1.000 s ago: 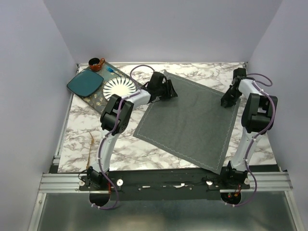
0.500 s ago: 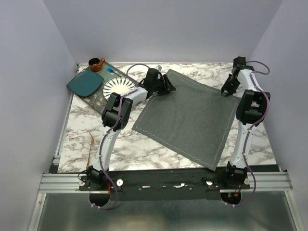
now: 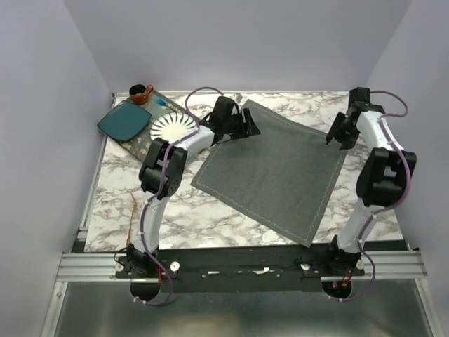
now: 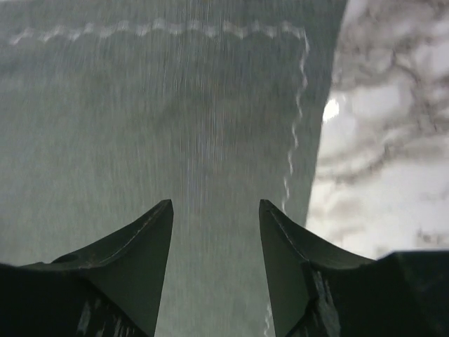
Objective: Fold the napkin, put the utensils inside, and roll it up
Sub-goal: Flatten the napkin out
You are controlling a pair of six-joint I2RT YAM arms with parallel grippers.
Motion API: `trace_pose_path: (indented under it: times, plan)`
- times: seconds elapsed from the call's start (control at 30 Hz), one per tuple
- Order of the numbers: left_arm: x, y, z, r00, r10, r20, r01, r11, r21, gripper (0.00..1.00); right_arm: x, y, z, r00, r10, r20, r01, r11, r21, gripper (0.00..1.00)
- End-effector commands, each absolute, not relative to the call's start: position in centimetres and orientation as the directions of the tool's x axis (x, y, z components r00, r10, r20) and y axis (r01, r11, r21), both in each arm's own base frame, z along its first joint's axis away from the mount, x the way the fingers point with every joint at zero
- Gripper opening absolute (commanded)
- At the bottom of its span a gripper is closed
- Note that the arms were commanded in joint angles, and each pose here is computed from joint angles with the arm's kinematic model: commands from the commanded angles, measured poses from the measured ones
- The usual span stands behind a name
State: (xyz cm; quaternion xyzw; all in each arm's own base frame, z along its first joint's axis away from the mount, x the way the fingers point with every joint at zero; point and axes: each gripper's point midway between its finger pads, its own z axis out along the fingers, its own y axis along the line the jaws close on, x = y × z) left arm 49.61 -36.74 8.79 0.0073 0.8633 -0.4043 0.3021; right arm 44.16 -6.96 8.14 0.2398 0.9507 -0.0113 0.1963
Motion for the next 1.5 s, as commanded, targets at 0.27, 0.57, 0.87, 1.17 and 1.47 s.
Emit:
trace_pose_path:
  times: [0.27,0.57,0.87,1.17,1.47]
  plan:
    - [42.0,-30.3,7.7,-0.826,-0.167,-0.539,0.206,0.800,-0.563,0.49,33.0,0.4,7.1,-0.865,0.356,-0.353,0.321,0.934,0.156,0.37]
    - [37.4,-26.5,4.0,-0.861,-0.182,-0.474,0.096,0.858,-0.504,0.38,28.4,0.9,1.9,-0.888,0.390,-0.242,0.377,0.921,0.102,0.27]
    - [32.2,-22.3,2.1,-0.868,-0.216,-0.448,0.006,0.896,-0.443,0.35,26.1,-2.1,0.2,-0.868,0.448,-0.212,0.469,0.881,-0.058,0.28]
    - [32.2,-25.0,6.0,-0.857,-0.166,-0.488,0.121,0.856,-0.503,0.42,26.9,-4.3,0.7,-0.863,0.467,-0.193,0.490,0.867,-0.092,0.29]
    - [34.4,-26.8,6.3,-0.861,-0.179,-0.476,0.123,0.834,-0.538,0.43,30.6,-2.7,3.4,-0.836,0.477,-0.271,0.480,0.875,0.061,0.46]
